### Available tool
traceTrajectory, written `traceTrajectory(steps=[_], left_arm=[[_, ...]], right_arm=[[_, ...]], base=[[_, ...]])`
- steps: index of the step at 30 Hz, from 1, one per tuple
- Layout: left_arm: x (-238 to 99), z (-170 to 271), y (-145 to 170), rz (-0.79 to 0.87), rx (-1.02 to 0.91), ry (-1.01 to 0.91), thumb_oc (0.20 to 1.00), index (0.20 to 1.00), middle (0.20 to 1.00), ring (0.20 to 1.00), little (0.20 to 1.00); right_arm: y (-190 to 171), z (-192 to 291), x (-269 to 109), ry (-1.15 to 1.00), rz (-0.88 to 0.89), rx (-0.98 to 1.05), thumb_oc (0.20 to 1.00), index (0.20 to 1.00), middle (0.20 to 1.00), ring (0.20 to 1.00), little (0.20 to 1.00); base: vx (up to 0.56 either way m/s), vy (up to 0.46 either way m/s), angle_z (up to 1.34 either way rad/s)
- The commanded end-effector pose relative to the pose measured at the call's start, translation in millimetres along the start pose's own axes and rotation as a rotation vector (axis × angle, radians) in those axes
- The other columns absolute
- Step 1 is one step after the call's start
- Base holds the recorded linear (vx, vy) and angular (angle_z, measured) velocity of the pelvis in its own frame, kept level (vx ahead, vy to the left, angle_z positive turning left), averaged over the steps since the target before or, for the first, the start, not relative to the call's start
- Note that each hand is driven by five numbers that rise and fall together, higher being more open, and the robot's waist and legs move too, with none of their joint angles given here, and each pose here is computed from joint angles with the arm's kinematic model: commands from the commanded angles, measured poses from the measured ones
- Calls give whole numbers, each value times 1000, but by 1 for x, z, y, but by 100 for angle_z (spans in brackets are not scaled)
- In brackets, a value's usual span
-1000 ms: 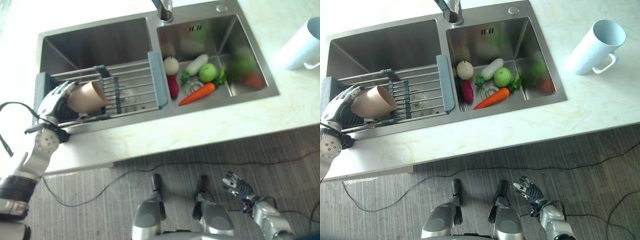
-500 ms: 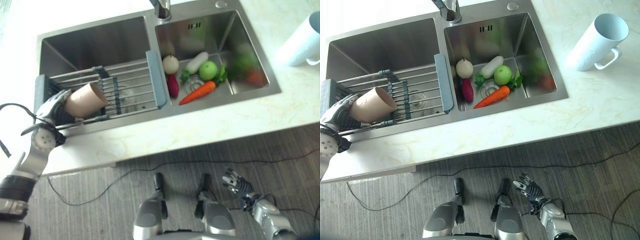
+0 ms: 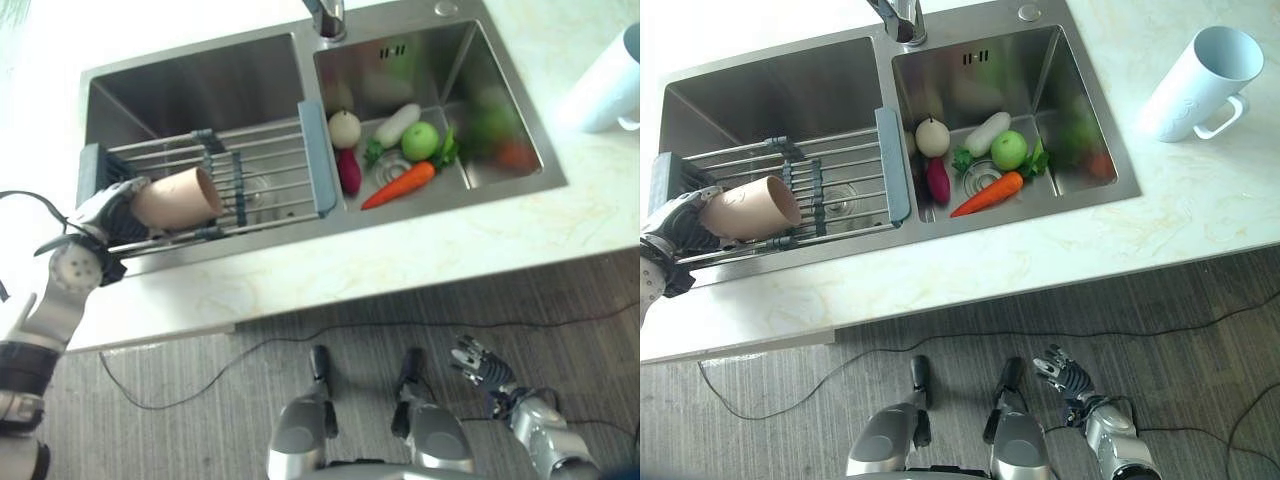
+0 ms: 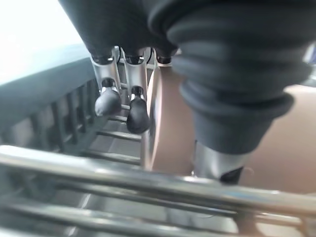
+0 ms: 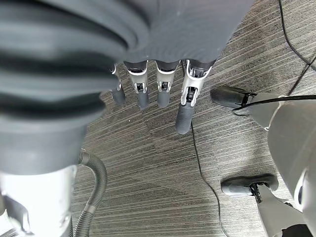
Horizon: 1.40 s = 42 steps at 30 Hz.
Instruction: Place the dishes in the dishwasher.
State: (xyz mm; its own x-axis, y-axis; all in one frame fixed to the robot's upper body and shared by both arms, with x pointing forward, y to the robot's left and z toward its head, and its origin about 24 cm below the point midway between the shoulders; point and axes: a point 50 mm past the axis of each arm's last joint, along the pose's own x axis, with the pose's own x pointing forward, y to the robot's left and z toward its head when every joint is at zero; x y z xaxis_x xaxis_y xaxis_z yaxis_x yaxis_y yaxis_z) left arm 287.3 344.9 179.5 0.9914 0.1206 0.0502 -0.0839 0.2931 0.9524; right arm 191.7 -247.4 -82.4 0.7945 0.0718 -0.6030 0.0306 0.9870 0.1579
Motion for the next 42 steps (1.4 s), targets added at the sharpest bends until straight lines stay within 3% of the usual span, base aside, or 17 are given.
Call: traceTrajectory(steps=[1, 6, 10, 13, 17, 25, 30, 38, 42], left_arm=[[2, 5, 24, 163, -42, -55, 200, 200, 200, 200, 200], [-6, 17, 30, 361, -123, -168, 200, 200, 200, 200, 200], [-20, 24, 43, 633, -213, -266, 200, 200, 200, 200, 200], [-29, 33, 35, 753, -257, -333, 200, 200, 200, 200, 200], [-41, 47, 21, 892, -468, -405, 200, 200, 200, 200, 200], [-60, 68, -2, 986, -634, -492, 200, 200, 200, 200, 200], [-81, 51, -20, 1047, -799, -372, 200, 200, 200, 200, 200], [-95, 36, -16, 1093, -767, -308, 200, 200, 200, 200, 200], [-97, 36, -16, 1021, -767, -308, 200, 200, 200, 200, 200]], right_arm=[[3, -3, -1, -9, 12, 15, 1000, 1000, 1000, 1000, 1000], [6, -9, -2, -5, 13, 26, 1000, 1000, 1000, 1000, 1000], [13, -19, -3, 5, 15, 38, 1000, 1000, 1000, 1000, 1000], [19, -26, -3, 16, 22, 52, 1000, 1000, 1000, 1000, 1000], [28, -36, -3, 32, 32, 71, 1000, 1000, 1000, 1000, 1000], [39, -54, -6, 72, 25, 134, 1000, 1000, 1000, 1000, 1000], [44, -72, -7, 157, 1, 153, 1000, 1000, 1000, 1000, 1000], [38, -76, 2, 298, 4, 59, 1000, 1000, 1000, 1000, 1000], [36, -71, 11, 344, -20, -19, 1000, 1000, 1000, 1000, 1000]], base=[[0, 0, 0], [-1, -2, 1], [5, -24, 5], [45, -50, 2], [14, -45, 2], [43, -69, 2], [67, -193, 14], [18, -261, 16], [-13, -270, 31]])
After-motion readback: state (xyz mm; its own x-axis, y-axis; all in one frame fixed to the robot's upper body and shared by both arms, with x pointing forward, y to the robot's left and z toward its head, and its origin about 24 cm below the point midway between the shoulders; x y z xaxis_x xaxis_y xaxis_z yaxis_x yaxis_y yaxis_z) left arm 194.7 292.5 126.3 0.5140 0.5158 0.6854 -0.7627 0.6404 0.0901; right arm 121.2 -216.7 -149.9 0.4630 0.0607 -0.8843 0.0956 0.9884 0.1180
